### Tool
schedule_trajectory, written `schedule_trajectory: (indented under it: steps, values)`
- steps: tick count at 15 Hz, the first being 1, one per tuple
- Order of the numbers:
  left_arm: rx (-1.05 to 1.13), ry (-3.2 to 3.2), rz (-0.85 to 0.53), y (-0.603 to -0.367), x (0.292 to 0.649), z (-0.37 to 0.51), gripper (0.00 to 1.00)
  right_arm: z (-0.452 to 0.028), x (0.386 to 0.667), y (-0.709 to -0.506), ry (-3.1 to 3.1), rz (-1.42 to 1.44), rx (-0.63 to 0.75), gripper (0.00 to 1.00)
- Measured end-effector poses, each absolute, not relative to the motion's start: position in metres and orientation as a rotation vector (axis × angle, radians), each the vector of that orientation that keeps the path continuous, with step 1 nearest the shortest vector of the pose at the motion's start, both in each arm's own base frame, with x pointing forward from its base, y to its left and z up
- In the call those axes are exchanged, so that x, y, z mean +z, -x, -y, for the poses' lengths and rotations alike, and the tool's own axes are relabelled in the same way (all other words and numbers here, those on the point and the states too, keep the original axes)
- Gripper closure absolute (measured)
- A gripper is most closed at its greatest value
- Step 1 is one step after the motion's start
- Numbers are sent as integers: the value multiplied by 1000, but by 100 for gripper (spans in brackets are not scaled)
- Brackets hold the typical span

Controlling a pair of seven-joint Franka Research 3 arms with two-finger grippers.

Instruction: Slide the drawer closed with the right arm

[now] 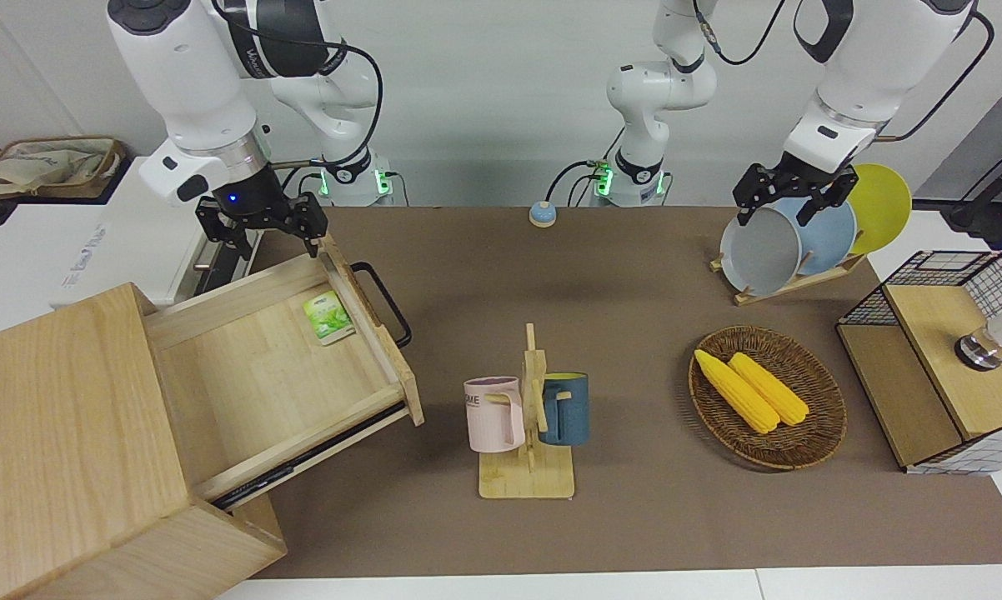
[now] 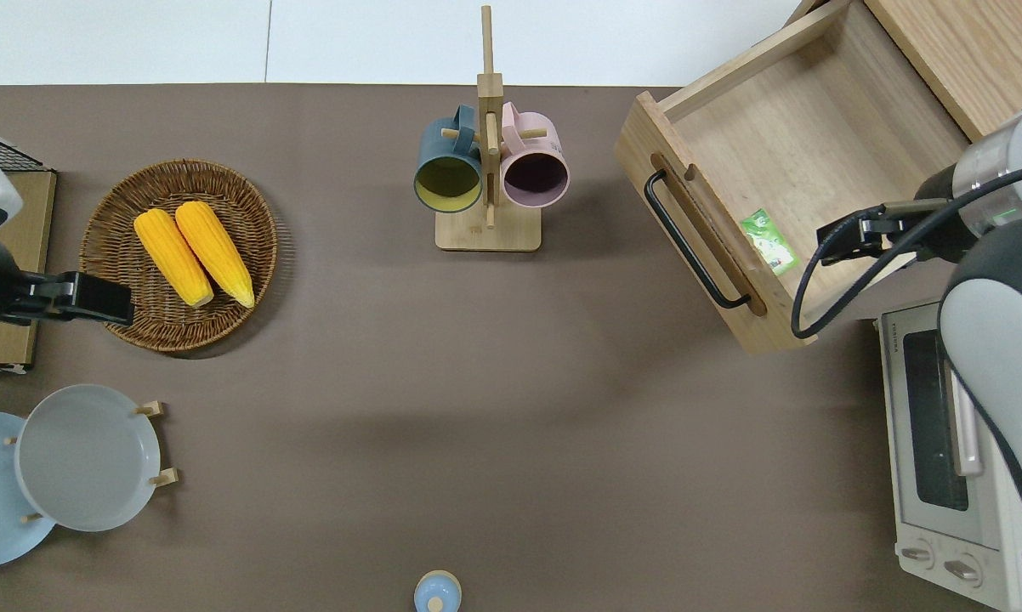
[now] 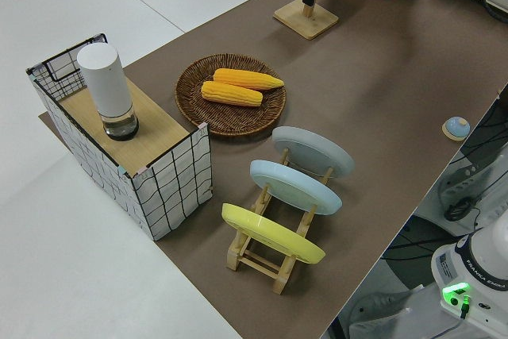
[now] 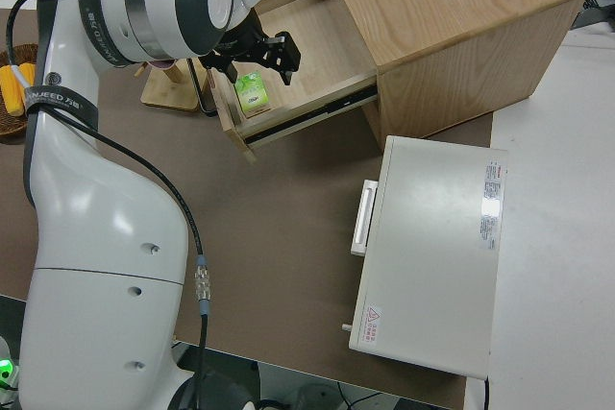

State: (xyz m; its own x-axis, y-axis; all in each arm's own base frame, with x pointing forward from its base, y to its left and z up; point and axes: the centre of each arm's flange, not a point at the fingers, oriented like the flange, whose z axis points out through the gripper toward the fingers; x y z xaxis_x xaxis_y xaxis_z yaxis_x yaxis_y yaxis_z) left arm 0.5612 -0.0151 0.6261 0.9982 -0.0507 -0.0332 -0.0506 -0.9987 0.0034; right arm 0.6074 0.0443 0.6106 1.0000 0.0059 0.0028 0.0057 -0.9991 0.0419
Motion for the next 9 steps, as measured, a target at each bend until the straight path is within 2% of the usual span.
schedule_trajectory:
  steps: [9]
  values:
    - [-52, -3138, 79, -561, 626, 15, 0, -50, 616, -604, -3102, -23, 19, 2]
